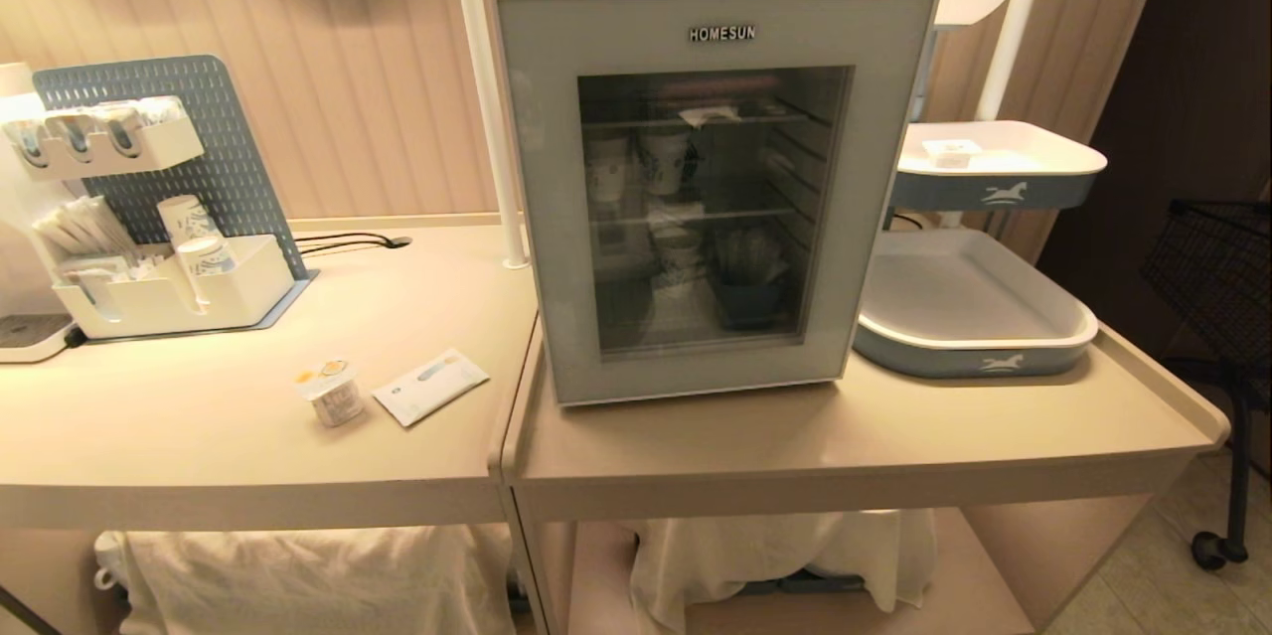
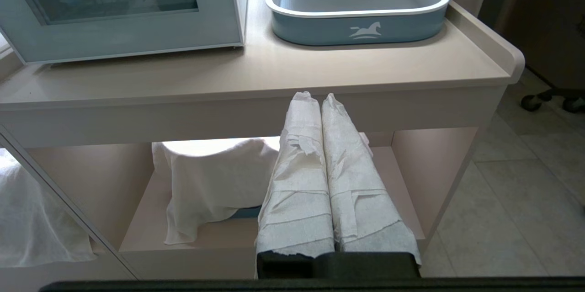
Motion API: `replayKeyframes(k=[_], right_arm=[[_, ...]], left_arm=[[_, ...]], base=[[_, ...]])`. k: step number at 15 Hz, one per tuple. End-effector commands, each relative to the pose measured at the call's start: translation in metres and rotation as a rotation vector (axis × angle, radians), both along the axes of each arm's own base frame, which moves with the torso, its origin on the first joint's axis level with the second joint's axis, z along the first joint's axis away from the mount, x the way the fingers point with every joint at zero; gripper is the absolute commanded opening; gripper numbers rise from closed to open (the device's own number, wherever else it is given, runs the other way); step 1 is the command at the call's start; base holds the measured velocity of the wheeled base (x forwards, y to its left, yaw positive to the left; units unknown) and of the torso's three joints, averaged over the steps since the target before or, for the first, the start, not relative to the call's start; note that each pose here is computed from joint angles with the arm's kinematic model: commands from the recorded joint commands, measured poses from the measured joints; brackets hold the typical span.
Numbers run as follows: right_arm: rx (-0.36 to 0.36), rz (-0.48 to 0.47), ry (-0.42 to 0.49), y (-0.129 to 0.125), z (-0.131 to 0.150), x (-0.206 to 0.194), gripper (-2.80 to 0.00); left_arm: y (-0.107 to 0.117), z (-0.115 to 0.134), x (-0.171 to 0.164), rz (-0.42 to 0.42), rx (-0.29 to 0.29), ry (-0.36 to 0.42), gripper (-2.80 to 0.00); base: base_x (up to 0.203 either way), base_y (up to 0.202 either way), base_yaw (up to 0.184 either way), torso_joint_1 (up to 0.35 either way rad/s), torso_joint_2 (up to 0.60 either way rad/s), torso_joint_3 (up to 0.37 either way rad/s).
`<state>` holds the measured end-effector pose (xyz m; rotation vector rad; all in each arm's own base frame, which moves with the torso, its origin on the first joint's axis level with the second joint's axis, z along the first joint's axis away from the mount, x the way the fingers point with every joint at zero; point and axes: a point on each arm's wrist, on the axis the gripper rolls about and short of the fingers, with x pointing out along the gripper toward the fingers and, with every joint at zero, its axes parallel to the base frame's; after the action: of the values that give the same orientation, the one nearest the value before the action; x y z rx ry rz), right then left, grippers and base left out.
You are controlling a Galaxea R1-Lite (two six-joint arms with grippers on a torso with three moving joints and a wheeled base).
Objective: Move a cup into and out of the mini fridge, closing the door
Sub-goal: Open the freezer door
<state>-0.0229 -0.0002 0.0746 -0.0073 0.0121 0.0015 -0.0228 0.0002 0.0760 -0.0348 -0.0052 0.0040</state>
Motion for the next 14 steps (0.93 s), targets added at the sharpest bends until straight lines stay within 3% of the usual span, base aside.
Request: replayKeyframes(k=[1,14], right_arm=[[0.0,0.0,0.002,0.0,-0.0001,0.0001,-2.8],[0.0,0.0,0.002,0.0,-0.0001,0.0001,-2.8]], left_arm=[[0.0,0.0001,0.0001,0.001,0.0,0.001,-2.8],[0.0,0.0,0.0001,0.001,0.0,0.002,-2.8]], base=[[0.0,0.0,0.0,0.0,0.0,0.0],[0.0,0.0,0.0,0.0,0.0,0.0]])
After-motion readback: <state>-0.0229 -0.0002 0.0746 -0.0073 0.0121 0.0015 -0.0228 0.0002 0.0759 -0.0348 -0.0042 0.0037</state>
